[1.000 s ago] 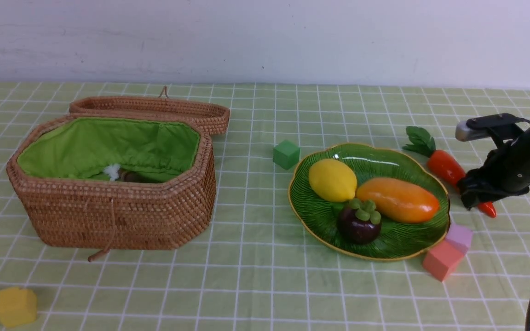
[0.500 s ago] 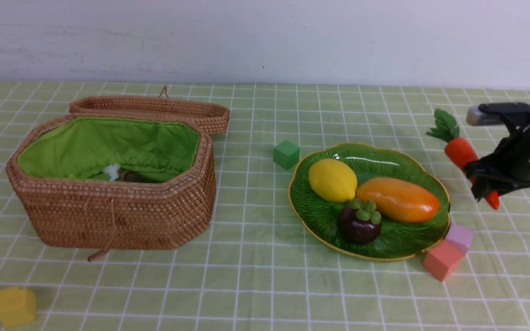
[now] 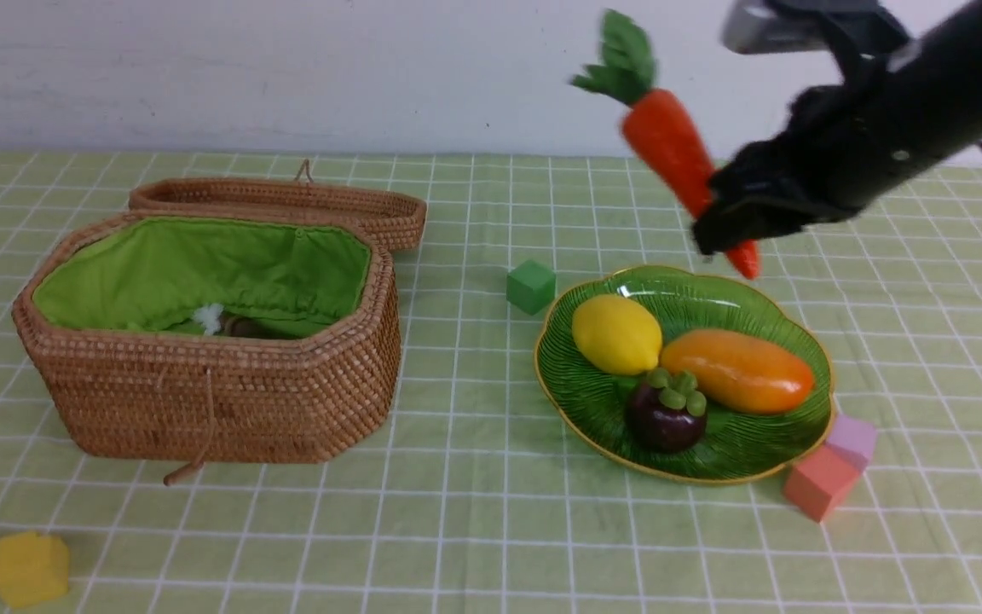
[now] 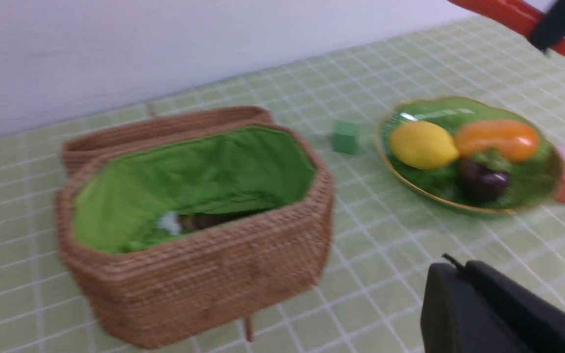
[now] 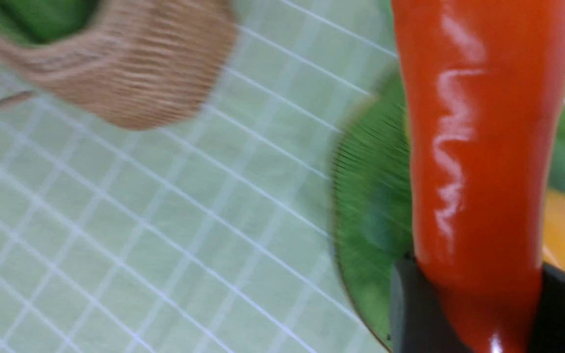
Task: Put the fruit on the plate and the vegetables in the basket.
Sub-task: Use the right arm to grab a carrot and put it into the left basket
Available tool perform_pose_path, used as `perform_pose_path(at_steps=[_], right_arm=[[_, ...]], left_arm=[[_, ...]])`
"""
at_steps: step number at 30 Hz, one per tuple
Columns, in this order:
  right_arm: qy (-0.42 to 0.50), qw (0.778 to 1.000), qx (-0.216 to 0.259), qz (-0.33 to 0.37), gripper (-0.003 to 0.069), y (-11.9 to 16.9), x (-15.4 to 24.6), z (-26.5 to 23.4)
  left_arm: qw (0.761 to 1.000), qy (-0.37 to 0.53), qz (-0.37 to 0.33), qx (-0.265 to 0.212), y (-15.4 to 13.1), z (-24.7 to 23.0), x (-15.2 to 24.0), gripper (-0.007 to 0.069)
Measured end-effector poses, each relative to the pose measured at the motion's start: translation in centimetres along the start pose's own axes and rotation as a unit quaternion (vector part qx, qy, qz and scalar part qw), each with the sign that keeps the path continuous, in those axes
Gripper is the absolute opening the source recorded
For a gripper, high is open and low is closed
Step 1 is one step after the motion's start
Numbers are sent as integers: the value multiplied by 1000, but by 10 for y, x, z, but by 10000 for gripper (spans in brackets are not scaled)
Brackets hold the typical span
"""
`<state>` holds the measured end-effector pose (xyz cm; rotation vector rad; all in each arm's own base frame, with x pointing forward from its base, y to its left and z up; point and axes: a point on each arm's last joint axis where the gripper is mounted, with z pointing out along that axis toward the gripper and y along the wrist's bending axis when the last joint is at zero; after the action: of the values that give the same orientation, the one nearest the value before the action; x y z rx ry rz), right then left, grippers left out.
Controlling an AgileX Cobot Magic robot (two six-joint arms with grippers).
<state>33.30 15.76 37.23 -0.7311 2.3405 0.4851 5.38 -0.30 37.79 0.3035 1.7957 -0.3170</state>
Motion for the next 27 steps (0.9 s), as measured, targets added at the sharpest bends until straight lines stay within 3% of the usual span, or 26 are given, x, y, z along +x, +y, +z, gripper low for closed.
perform_pose_path(at_steps=[5,9,12,18,25,27], right_arm=[[-86,986,-56,-128,254,84,-41,32],[-113,973,-84,-185,254,126,-58,80],[-126,966,-86,-210,254,140,-66,120],[-137,963,-68,-222,268,139,-66,167],[-121,963,-68,-230,605,139,-63,169],[-117,963,-70,-234,657,140,-65,159]], left_arm=[[996,-21,-42,-71,13,-1,-3,3],[995,-19,-51,-85,16,-1,-3,4],[994,-12,-54,-92,17,-2,-1,5],[993,2,-53,-105,19,-2,1,6],[994,14,-60,-94,17,-2,4,6],[994,12,-64,-84,15,-1,3,6]])
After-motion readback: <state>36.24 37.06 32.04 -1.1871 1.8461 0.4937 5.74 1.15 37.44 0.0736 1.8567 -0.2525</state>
